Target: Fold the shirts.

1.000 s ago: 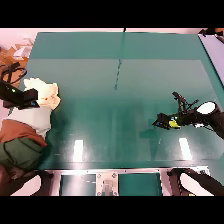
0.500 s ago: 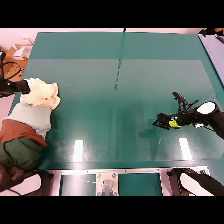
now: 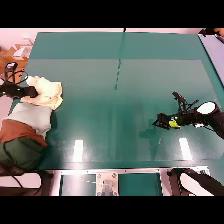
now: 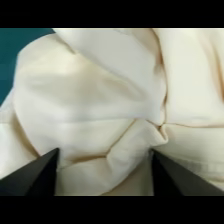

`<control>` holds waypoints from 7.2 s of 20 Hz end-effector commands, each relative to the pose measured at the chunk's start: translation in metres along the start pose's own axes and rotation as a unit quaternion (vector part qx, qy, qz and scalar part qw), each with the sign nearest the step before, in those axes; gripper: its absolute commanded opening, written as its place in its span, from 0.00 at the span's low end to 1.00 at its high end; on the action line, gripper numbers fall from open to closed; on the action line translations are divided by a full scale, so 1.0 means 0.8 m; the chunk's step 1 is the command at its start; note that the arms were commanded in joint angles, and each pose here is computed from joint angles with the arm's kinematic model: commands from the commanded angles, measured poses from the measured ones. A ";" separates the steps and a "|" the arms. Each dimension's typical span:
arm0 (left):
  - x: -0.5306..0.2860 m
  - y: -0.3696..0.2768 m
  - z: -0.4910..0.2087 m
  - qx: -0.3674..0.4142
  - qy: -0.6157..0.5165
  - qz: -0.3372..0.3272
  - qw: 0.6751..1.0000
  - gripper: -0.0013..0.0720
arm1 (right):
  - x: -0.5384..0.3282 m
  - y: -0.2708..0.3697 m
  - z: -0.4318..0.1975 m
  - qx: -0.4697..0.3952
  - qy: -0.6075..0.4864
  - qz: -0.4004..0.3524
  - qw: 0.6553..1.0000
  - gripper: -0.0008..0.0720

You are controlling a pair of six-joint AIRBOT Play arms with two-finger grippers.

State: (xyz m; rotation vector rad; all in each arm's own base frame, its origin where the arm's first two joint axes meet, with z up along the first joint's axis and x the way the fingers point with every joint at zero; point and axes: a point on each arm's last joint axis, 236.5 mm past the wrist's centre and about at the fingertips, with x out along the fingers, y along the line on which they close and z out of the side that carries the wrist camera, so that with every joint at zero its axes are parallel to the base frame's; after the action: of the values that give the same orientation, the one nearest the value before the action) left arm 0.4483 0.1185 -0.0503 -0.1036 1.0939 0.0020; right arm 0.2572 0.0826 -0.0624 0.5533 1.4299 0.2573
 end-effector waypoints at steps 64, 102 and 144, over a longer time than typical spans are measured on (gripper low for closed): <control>-0.032 -0.639 -0.107 0.156 0.057 -0.364 0.916 0.05 | 0.019 -0.016 0.236 0.050 -0.046 0.123 0.990 0.02; -0.070 -0.412 -0.084 0.127 0.024 -0.326 0.936 0.69 | 0.004 0.025 0.202 0.035 -0.217 0.096 0.971 0.03; -0.812 -0.494 0.062 0.227 -0.500 -0.473 0.689 0.05 | -0.727 0.391 0.029 -0.335 -0.694 0.167 0.615 0.03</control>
State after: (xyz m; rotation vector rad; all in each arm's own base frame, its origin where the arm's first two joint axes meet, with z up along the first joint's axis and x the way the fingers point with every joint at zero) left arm 0.2530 -0.2503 0.5626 -0.2240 -0.1403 -1.0211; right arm 0.2970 0.0356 0.5491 0.2960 -0.2201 0.4728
